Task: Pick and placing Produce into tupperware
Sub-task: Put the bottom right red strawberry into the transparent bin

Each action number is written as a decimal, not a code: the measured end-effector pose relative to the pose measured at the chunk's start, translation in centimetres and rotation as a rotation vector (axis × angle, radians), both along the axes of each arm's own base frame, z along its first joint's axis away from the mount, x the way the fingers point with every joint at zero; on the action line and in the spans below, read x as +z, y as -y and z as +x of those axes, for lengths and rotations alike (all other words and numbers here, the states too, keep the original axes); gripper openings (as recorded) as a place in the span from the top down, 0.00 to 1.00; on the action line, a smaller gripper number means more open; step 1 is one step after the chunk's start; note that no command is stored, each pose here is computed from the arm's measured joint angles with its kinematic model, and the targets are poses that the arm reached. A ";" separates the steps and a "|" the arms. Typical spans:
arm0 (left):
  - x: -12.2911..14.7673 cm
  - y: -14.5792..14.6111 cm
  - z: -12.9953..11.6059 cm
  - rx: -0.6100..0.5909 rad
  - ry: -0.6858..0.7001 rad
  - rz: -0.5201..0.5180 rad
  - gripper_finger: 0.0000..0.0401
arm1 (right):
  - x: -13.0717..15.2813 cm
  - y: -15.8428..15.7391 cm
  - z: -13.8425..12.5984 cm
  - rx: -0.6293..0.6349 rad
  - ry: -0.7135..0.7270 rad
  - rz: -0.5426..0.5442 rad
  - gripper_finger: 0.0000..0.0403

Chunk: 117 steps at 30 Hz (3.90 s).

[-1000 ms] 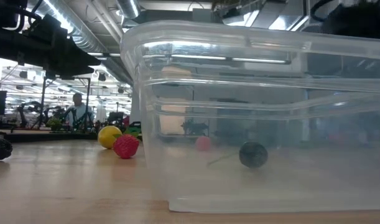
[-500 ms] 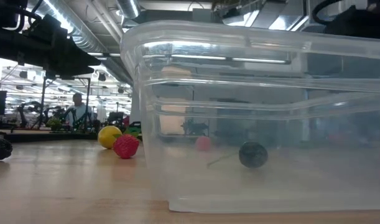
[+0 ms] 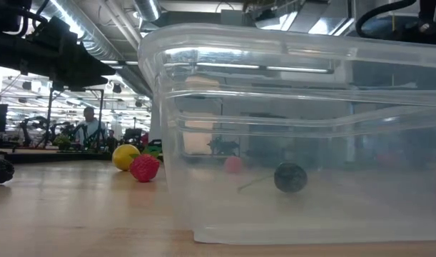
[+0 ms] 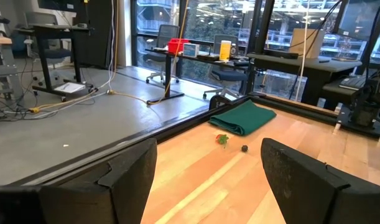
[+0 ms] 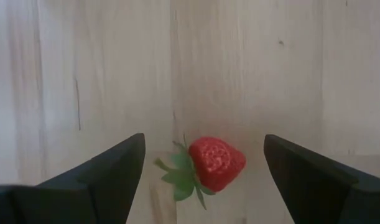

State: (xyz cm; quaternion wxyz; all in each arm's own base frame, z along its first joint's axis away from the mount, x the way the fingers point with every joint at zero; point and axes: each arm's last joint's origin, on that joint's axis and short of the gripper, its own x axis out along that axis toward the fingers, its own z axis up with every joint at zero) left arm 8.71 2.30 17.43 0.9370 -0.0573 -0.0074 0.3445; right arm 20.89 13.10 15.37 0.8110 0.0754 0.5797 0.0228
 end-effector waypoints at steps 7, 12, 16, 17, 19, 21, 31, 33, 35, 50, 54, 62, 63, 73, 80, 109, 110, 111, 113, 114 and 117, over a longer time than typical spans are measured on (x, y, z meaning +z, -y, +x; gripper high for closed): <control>0.0 0.0 0.0 0.000 0.000 0.000 0.30 | 0.0 -0.3 -0.3 -0.018 -0.036 0.040 0.18; 0.0 0.0 0.0 0.000 0.000 0.000 0.30 | -1.0 0.0 -0.7 -0.053 -0.081 0.021 0.18; 0.0 0.0 0.0 0.000 0.000 0.000 0.30 | -1.7 0.1 -0.7 -0.075 -0.098 -0.003 0.18; 0.0 0.0 0.0 0.000 0.000 0.000 0.30 | -1.8 0.1 -0.7 -0.076 -0.095 -0.006 0.18; 0.0 0.0 0.0 0.000 0.000 0.000 0.30 | -1.9 0.0 -0.6 -0.077 -0.091 -0.010 0.18; 0.0 0.0 0.0 0.000 0.000 0.000 0.30 | -1.9 0.0 -0.6 -0.077 -0.093 -0.012 0.18; 0.0 0.0 0.0 0.000 0.000 0.000 0.30 | -2.0 0.0 -0.6 -0.078 -0.094 -0.016 0.20; 0.0 0.0 0.0 0.000 0.000 0.000 0.30 | -2.0 0.0 -0.6 -0.079 -0.094 -0.018 0.23; 0.0 0.0 0.0 0.000 0.000 0.000 0.30 | -2.0 0.0 -0.6 -0.079 -0.094 -0.021 0.26; 0.0 0.0 0.0 0.000 0.000 0.000 0.30 | -2.1 0.2 -0.7 -0.094 -0.103 -0.031 0.52; 0.0 0.0 0.0 0.000 0.000 0.000 0.30 | -2.1 0.2 -0.7 -0.155 -0.110 -0.015 0.55; 0.0 0.0 0.0 0.001 0.015 -0.019 0.30 | -2.0 0.1 -0.6 -0.209 -0.107 0.015 0.56; 0.0 0.0 0.0 0.001 0.015 -0.019 0.30 | -2.0 0.1 -0.5 -0.206 -0.103 0.021 0.56; 0.0 0.0 0.0 0.001 0.017 -0.020 0.30 | -2.0 -0.1 -0.4 -0.202 -0.090 0.037 0.56; 0.0 0.0 0.0 0.001 0.017 -0.020 0.30 | -2.0 0.0 -0.3 -0.179 -0.069 0.002 0.56; 0.0 0.0 0.0 0.001 0.034 -0.040 0.30 | -2.0 0.5 -0.1 -0.164 -0.037 -0.050 0.56; 0.0 0.0 0.0 0.001 0.034 -0.040 0.30 | -2.0 0.5 -0.1 -0.165 -0.037 -0.049 0.56; 0.0 0.0 0.0 0.001 0.034 -0.040 0.30 | -2.0 0.4 -0.1 -0.166 -0.037 -0.048 0.56; 0.0 0.0 0.0 0.001 0.034 -0.040 0.30 | -2.0 0.5 0.0 -0.168 -0.036 -0.047 0.56; 0.0 0.0 0.0 0.001 0.033 -0.040 0.30 | -2.0 0.5 0.0 -0.169 -0.036 -0.047 0.56; 0.0 0.0 0.0 0.001 0.033 -0.039 0.30 | -2.0 0.5 -0.1 -0.163 -0.041 -0.039 0.56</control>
